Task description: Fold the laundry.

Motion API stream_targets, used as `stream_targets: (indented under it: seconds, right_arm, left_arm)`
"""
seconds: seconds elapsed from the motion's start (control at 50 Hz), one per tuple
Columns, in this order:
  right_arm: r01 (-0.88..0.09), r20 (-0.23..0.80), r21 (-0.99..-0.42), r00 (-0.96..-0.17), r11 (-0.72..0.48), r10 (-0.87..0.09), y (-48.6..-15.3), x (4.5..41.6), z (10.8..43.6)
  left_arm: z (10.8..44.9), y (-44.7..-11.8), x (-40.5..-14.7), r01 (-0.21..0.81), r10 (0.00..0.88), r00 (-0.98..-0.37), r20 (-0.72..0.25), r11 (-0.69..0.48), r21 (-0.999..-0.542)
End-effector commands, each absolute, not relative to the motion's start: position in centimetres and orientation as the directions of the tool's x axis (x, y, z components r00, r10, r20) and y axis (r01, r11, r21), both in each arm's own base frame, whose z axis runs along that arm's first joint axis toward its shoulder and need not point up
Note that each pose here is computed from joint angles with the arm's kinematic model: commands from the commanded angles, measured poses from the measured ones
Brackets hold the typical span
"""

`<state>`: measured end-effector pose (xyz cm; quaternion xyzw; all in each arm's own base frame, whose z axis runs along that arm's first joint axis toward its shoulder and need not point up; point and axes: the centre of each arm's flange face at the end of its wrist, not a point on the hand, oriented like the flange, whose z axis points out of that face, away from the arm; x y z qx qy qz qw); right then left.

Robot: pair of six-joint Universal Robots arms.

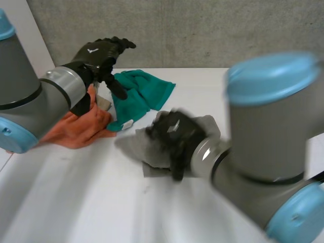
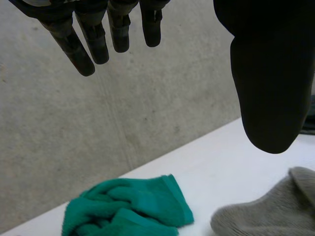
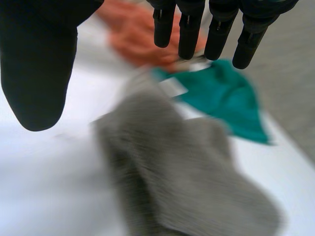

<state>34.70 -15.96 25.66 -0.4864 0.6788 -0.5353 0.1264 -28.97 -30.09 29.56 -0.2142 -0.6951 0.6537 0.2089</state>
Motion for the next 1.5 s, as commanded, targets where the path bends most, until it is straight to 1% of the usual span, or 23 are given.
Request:
stream_targets:
  seconds: [0.02, 0.12, 0.2, 0.36, 0.5, 0.68, 0.9, 0.98, 1.0, 1.06, 1.08, 1.1, 1.14, 1.16, 1.18, 1.22, 1.24, 1.26, 1.3, 1.32, 1.38, 1.4, 1.5]
  right_arm:
    - [-0.443, 0.323, -0.897, -0.638, -0.01, -0.699, -20.7, 31.5, 29.8]
    - [-0.484, 0.325, -0.874, -0.631, 0.031, -0.705, -23.2, 30.8, 28.6]
    - [-0.545, 0.374, -0.839, -0.587, 0.008, -0.718, -25.7, 30.8, 26.7]
    - [-0.652, 0.525, -0.746, -0.453, -0.134, -0.721, -30.4, 31.2, 21.5]
    - [-0.661, 0.594, -0.706, -0.36, -0.252, -0.719, -32.3, 32.4, 17.8]
    - [-0.654, 0.583, -0.719, -0.383, -0.235, -0.717, -33.7, 33.1, 14.8]
    - [-0.618, 0.581, -0.749, -0.436, -0.241, -0.687, -34.7, 33.3, 15.3]
    - [-0.594, 0.598, -0.755, -0.453, -0.277, -0.661, -34.9, 33.5, 16.9]
    - [-0.585, 0.61, -0.755, -0.462, -0.296, -0.644, -35.2, 33.6, 17.5]
    - [-0.533, 0.663, -0.747, -0.557, -0.397, -0.5, -37.1, 34.0, 21.7]
    - [-0.506, 0.666, -0.741, -0.639, -0.441, -0.384, -38.3, 33.7, 24.9]
    - [-0.491, 0.655, -0.739, -0.685, -0.461, -0.319, -38.8, 33.5, 26.7]
    - [-0.459, 0.61, -0.737, -0.768, -0.496, -0.197, -39.5, 32.7, 30.4]
    - [-0.417, 0.544, -0.737, -0.833, -0.532, -0.101, -39.6, 31.7, 33.9]
    - [-0.392, 0.507, -0.736, -0.859, -0.551, -0.067, -39.5, 31.3, 35.5]
    - [-0.337, 0.446, -0.736, -0.894, -0.587, -0.047, -38.9, 30.9, 37.9]
    - [-0.297, 0.42, -0.746, -0.905, -0.596, -0.074, -38.1, 30.7, 39.0]
    - [-0.286, 0.42, -0.757, -0.902, -0.588, -0.103, -37.6, 30.8, 39.1]
    - [-0.284, 0.441, -0.784, -0.881, -0.552, -0.172, -36.3, 31.3, 38.6]
    - [-0.302, 0.473, -0.809, -0.844, -0.504, -0.253, -35.0, 31.9, 37.2]
    - [-0.329, 0.504, -0.835, -0.78, -0.441, -0.372, -32.9, 32.6, 35.2]
    - [-0.354, 0.518, -0.84, -0.746, -0.411, -0.419, -32.0, 32.8, 33.9]
    - [-0.417, 0.569, -0.816, -0.704, -0.401, -0.426, -30.9, 32.5, 32.3]
  left_arm:
    - [28.3, -28.1, -31.7, 0.134, 0.602, -0.797, -0.039, 0.113, -0.985]
    - [27.2, -26.8, -33.1, 0.229, 0.606, -0.788, -0.108, 0.126, -0.965]
    - [25.3, -26.8, -33.8, 0.29, 0.589, -0.795, -0.145, 0.158, -0.944]
    - [21.0, -26.1, -33.5, 0.39, 0.579, -0.799, -0.164, 0.291, -0.874]
    - [19.1, -26.7, -32.9, 0.415, 0.57, -0.804, -0.17, 0.334, -0.846]
    - [16.8, -27.7, -32.5, 0.482, 0.583, -0.783, -0.216, 0.349, -0.804]
    - [15.8, -28.5, -33.2, 0.556, 0.617, -0.735, -0.281, 0.312, -0.77]
    - [18.1, -29.8, -34.0, 0.554, 0.6, -0.727, -0.334, 0.223, -0.802]
    - [20.5, -30.9, -34.4, 0.539, 0.57, -0.729, -0.378, 0.138, -0.831]
    - [26.0, -32.8, -34.8, 0.49, 0.47, -0.757, -0.454, -0.051, -0.87]
    - [30.8, -33.5, -34.6, 0.436, 0.374, -0.796, -0.475, -0.189, -0.88]
    - [33.2, -33.6, -34.5, 0.402, 0.329, -0.818, -0.472, -0.261, -0.878]
    - [37.9, -33.5, -34.0, 0.321, 0.249, -0.864, -0.437, -0.396, -0.861]
    - [42.1, -32.8, -33.6, 0.235, 0.191, -0.904, -0.382, -0.525, -0.818]
    - [43.8, -32.4, -33.4, 0.194, 0.176, -0.92, -0.351, -0.574, -0.795]
    - [46.6, -31.6, -32.9, 0.14, 0.151, -0.939, -0.308, -0.652, -0.745]
    - [48.1, -30.9, -32.7, 0.104, 0.149, -0.946, -0.287, -0.698, -0.708]
    - [48.4, -30.6, -32.7, 0.096, 0.153, -0.946, -0.284, -0.708, -0.7]
    - [47.8, -30.6, -32.8, 0.097, 0.173, -0.94, -0.295, -0.692, -0.715]
    - [46.5, -31.0, -32.9, 0.115, 0.188, -0.932, -0.311, -0.659, -0.744]
    - [44.0, -31.4, -33.1, 0.131, 0.234, -0.916, -0.326, -0.592, -0.795]
    - [42.1, -31.5, -33.2, 0.132, 0.276, -0.905, -0.324, -0.542, -0.83]
    - [36.7, -31.4, -33.6, 0.063, 0.406, -0.887, -0.22, -0.366, -0.929]
